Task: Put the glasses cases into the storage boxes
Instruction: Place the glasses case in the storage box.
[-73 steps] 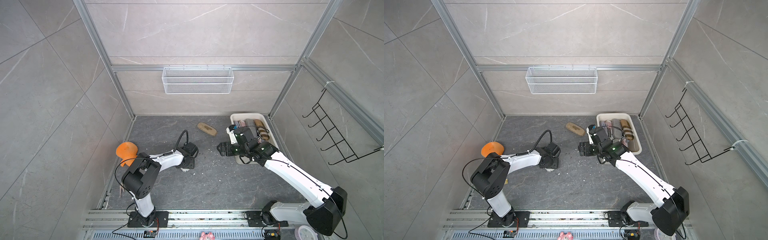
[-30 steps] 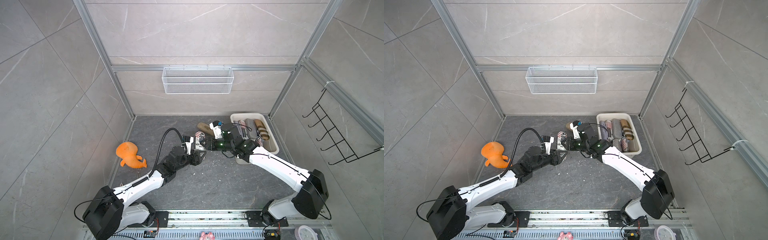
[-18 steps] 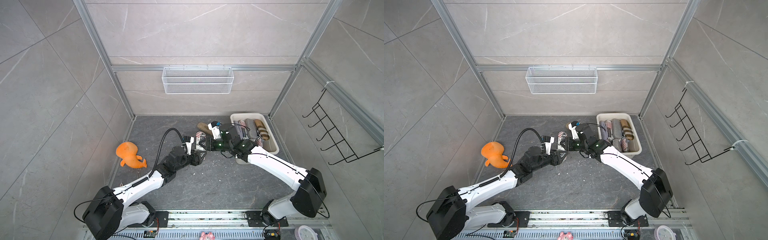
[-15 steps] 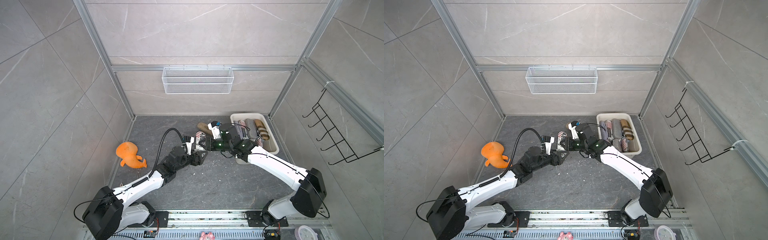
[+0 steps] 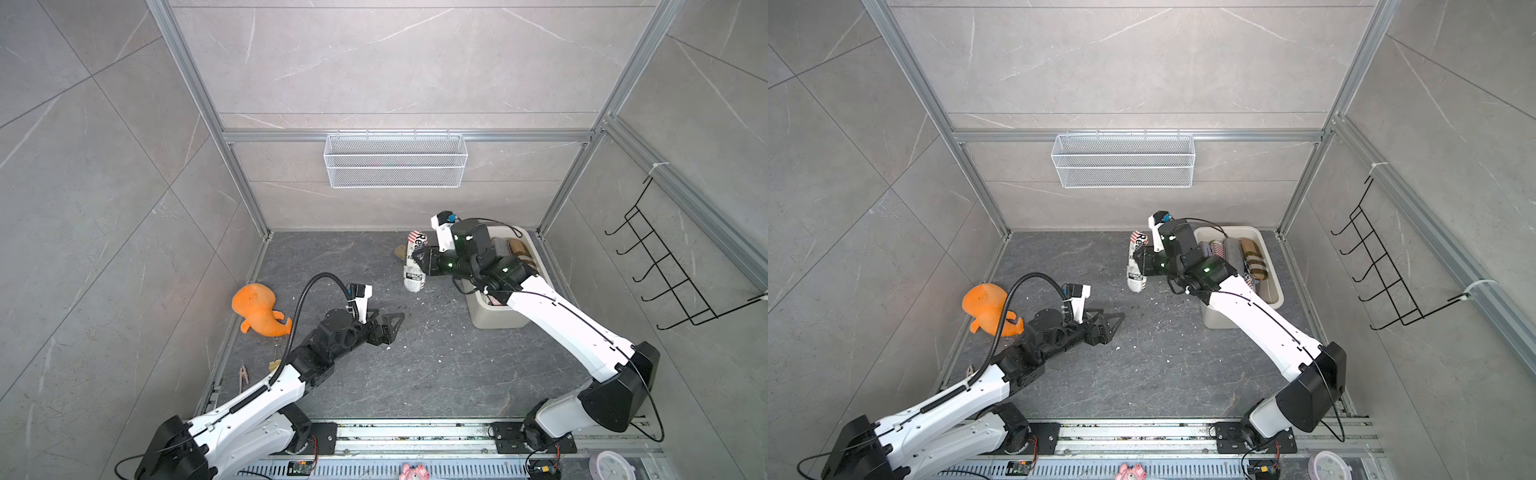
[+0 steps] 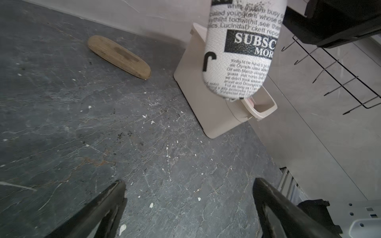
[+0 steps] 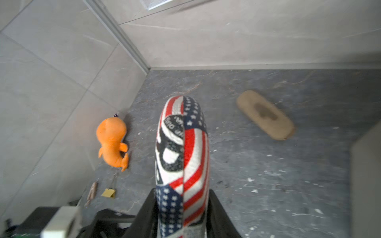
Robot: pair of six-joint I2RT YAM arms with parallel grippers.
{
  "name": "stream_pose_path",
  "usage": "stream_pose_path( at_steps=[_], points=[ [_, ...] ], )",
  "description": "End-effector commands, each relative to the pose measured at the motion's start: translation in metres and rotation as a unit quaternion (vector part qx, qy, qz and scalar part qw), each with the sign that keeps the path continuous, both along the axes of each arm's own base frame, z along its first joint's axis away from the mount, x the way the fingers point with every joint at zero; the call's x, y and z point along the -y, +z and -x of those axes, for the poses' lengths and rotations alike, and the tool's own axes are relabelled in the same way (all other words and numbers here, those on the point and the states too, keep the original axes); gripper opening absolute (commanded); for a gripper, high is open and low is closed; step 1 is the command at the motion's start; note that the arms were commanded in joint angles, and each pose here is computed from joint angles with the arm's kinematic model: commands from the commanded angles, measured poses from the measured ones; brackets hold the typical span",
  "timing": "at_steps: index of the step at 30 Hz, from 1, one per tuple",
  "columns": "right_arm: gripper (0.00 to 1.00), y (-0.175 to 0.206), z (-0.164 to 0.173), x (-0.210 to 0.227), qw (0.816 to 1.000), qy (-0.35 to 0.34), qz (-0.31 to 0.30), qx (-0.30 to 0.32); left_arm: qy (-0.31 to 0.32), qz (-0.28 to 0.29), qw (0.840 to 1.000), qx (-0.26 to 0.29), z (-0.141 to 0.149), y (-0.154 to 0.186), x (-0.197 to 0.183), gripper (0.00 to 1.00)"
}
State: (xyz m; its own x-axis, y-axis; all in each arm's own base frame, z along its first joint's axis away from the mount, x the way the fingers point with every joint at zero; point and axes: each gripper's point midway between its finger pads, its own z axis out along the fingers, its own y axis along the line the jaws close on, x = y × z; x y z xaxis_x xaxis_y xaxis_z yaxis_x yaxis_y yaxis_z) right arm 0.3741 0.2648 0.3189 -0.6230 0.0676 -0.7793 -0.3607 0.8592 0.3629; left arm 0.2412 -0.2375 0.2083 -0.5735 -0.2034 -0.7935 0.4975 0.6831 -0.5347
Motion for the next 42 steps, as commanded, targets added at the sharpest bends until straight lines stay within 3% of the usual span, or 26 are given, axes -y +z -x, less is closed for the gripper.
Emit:
stream_pose_path(
  at_steps=[1, 6, 12, 18, 23, 29, 31, 34, 35, 42],
  points=[
    [0.31, 0.008, -0.005, 0.075, 0.992, -0.086, 0.089, 0.011, 0.054, -0.033, 0.998, 0.010, -0.004, -0.007, -0.025, 0.98],
    [0.32, 0.007, -0.002, 0.169, 0.962, -0.210, 0.173, 0.012, 0.073, -0.038, 0.997, 0.010, -0.003, -0.016, -0.035, 0.98],
    [0.32, -0.015, 0.003, 0.249, 0.907, -0.325, 0.267, -0.013, 0.070, -0.039, 0.997, 0.009, -0.006, -0.016, -0.031, 0.98],
    [0.32, -0.047, -0.008, 0.282, 0.879, -0.365, 0.305, -0.038, 0.076, -0.032, 0.997, -0.002, -0.008, -0.020, -0.029, 0.98],
    [0.32, -0.080, -0.003, 0.285, 0.869, -0.354, 0.337, -0.079, 0.084, -0.027, 0.996, -0.003, -0.008, -0.021, -0.032, 0.98],
    [0.35, -0.123, 0.012, 0.281, 0.865, -0.324, 0.359, -0.130, 0.085, -0.036, 0.996, -0.002, -0.010, -0.022, -0.032, 0.98],
    [0.41, -0.128, 0.014, 0.277, 0.864, -0.320, 0.363, -0.137, 0.084, -0.042, 0.996, -0.005, -0.013, -0.024, -0.030, 0.98],
    [0.60, -0.124, 0.014, 0.271, 0.874, -0.318, 0.343, -0.131, 0.072, -0.043, 0.996, -0.012, -0.014, -0.023, -0.023, 0.98],
    [0.62, -0.120, 0.014, 0.269, 0.878, -0.318, 0.333, -0.128, 0.072, -0.041, 0.996, -0.013, -0.014, -0.023, -0.022, 0.99],
    [0.63, -0.090, 0.011, 0.245, 0.911, -0.291, 0.276, -0.096, 0.076, -0.043, 0.996, -0.018, -0.016, -0.026, -0.022, 0.98]
  ],
)
